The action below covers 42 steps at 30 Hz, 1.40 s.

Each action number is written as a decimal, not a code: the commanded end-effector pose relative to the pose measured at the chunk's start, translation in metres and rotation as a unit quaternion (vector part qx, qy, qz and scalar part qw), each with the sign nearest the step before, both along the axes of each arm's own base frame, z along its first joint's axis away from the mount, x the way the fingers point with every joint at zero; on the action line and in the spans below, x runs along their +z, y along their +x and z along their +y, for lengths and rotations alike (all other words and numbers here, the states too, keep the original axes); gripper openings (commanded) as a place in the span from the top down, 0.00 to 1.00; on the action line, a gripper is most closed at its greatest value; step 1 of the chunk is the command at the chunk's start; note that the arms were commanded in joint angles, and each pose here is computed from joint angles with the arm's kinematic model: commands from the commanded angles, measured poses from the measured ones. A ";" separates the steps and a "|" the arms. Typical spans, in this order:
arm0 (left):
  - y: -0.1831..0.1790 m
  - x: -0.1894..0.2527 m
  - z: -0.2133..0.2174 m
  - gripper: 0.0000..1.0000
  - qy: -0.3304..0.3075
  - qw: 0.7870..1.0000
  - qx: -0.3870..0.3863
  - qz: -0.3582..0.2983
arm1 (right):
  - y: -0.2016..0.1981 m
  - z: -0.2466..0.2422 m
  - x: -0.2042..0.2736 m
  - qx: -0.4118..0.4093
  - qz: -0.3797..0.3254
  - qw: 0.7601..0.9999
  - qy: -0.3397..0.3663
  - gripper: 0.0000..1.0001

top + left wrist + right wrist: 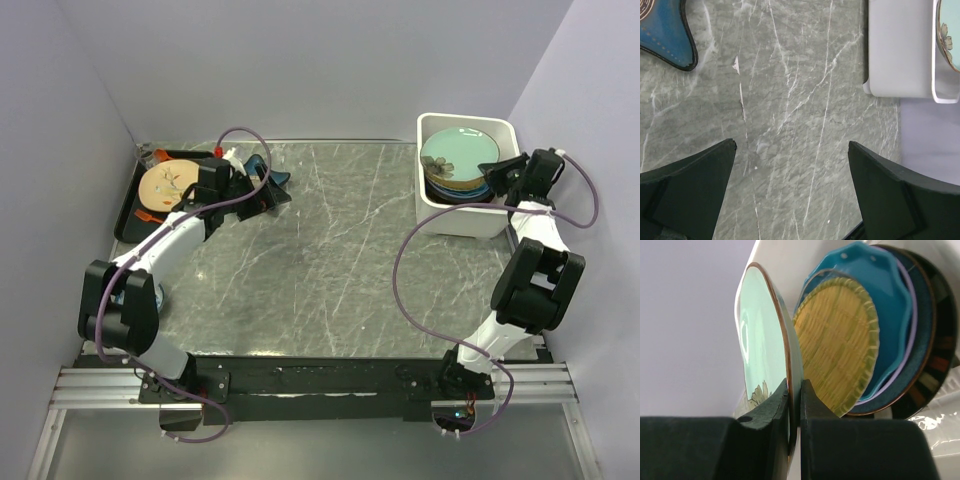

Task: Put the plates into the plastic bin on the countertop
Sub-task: Place the plate in the plastic bin.

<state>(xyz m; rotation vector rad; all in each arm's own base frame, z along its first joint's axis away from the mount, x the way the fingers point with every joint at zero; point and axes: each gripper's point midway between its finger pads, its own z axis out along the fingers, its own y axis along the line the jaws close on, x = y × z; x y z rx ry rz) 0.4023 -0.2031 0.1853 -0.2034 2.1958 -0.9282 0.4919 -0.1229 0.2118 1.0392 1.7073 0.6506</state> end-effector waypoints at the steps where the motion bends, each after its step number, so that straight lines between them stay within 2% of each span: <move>1: 0.008 0.014 -0.004 0.01 0.002 1.000 -0.005 -0.024 | 0.003 -0.018 0.055 -0.032 -0.094 0.995 -0.031 0.96; 6: 0.006 0.012 -0.007 0.01 0.000 1.000 -0.008 -0.023 | -0.005 -0.025 0.055 -0.057 -0.084 0.994 -0.047 0.96; 14: 0.007 0.009 -0.006 0.01 0.003 1.000 -0.005 -0.022 | 0.008 -0.022 0.036 -0.035 -0.059 0.997 -0.036 0.93; 18: 0.006 0.008 -0.006 0.01 0.002 1.000 -0.007 -0.022 | 0.013 -0.017 0.024 -0.023 -0.049 0.998 -0.032 0.80; 26: 0.005 0.011 -0.003 0.01 0.007 1.000 0.001 -0.025 | 0.011 -0.009 0.014 -0.017 -0.035 0.999 -0.032 0.65; 28: 0.005 0.012 -0.002 0.01 0.008 1.000 0.004 -0.027 | 0.010 -0.009 0.013 -0.017 -0.032 0.999 -0.035 0.59; 35: 0.005 0.017 0.001 0.01 0.013 0.999 0.009 -0.032 | -0.006 -0.006 0.008 -0.018 -0.004 0.999 -0.042 0.39; 42: 0.002 0.020 0.010 0.01 0.033 0.999 0.024 -0.036 | -0.028 -0.006 0.015 -0.025 0.023 0.998 -0.060 0.25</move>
